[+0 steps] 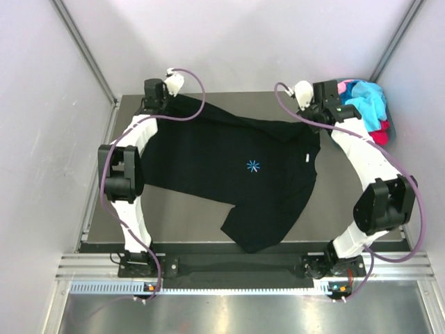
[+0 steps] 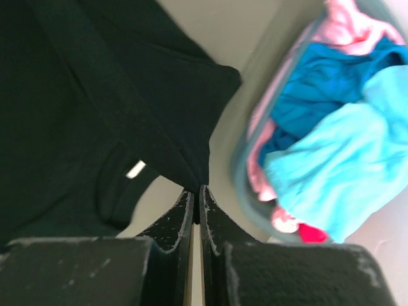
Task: Fold and stack the t-shirts
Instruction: Fold the tshirt
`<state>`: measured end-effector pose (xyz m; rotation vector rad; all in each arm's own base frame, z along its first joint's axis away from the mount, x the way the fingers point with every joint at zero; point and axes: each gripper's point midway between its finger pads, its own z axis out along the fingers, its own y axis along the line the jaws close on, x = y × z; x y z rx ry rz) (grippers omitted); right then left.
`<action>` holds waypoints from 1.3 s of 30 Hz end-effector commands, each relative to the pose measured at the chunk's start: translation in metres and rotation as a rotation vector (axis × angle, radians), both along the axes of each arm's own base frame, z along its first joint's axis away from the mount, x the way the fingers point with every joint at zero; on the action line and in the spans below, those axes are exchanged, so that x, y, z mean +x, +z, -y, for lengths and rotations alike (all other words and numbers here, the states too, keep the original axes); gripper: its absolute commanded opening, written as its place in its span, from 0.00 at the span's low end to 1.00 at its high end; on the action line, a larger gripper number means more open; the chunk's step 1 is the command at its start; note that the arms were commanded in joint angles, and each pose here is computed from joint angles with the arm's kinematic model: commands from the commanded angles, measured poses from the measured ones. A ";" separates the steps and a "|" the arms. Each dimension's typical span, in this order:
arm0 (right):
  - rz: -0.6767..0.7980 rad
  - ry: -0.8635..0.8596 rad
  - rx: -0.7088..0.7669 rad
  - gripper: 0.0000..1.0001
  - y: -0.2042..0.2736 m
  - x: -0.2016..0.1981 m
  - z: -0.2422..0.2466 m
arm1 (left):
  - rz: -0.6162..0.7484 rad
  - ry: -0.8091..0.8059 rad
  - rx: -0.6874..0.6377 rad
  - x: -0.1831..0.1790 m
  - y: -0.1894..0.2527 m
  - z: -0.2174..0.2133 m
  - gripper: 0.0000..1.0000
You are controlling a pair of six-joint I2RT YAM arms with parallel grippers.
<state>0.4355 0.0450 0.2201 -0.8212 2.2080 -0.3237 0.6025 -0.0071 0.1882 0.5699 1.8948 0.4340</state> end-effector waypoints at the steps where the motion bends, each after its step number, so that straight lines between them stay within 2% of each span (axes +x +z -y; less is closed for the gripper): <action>1: 0.000 0.022 0.074 0.00 0.011 -0.024 -0.017 | 0.074 0.019 -0.011 -0.015 0.034 -0.007 0.00; 9: -0.162 0.067 0.151 0.00 -0.038 -0.081 -0.044 | -0.086 0.037 -0.002 -0.072 -0.021 -0.013 0.00; 10: -0.206 0.108 0.194 0.01 -0.043 -0.091 -0.054 | -0.112 0.042 -0.001 -0.079 -0.025 -0.014 0.00; 11: -0.222 0.128 0.216 0.08 -0.041 -0.096 -0.058 | -0.136 0.052 0.003 -0.086 -0.031 -0.016 0.08; 12: -0.231 0.156 0.231 0.19 -0.037 -0.100 -0.063 | -0.155 0.081 0.004 -0.093 -0.039 -0.020 0.33; 13: -0.240 0.175 0.243 0.34 -0.031 -0.105 -0.066 | -0.152 0.096 -0.002 -0.095 -0.036 -0.022 0.42; 15: -0.146 0.167 0.255 0.38 0.001 -0.092 -0.064 | -0.119 0.115 -0.028 -0.091 -0.021 -0.021 0.62; 17: -0.073 0.142 0.258 0.40 0.025 -0.070 -0.057 | -0.079 0.132 -0.063 -0.081 -0.004 -0.018 0.70; 19: -0.045 0.111 0.252 0.42 0.031 -0.052 -0.048 | -0.078 0.137 -0.104 -0.065 0.009 -0.012 0.72; 23: -0.097 0.082 0.206 0.41 -0.004 -0.013 -0.040 | -0.138 0.122 -0.147 -0.040 0.003 0.002 0.72; 24: -0.113 0.072 0.197 0.40 -0.013 -0.006 -0.036 | -0.184 0.113 -0.144 -0.039 -0.016 0.005 0.72; 29: -0.139 -0.017 0.219 0.38 -0.056 0.043 -0.010 | -0.302 0.152 -0.121 -0.037 -0.054 0.001 0.70; 32: -0.161 -0.057 0.247 0.38 -0.074 0.064 0.003 | -0.295 0.150 -0.119 -0.034 -0.051 0.001 0.68; 35: -0.183 -0.090 0.262 0.39 -0.086 0.079 0.013 | -0.308 0.158 -0.130 -0.038 -0.048 0.000 0.70; 38: -0.212 -0.102 0.281 0.40 -0.097 0.088 0.013 | -0.367 0.164 -0.110 -0.044 -0.056 -0.006 0.73; 39: -0.217 -0.100 0.284 0.40 -0.100 0.090 0.012 | -0.432 0.190 -0.100 -0.049 -0.076 -0.012 0.73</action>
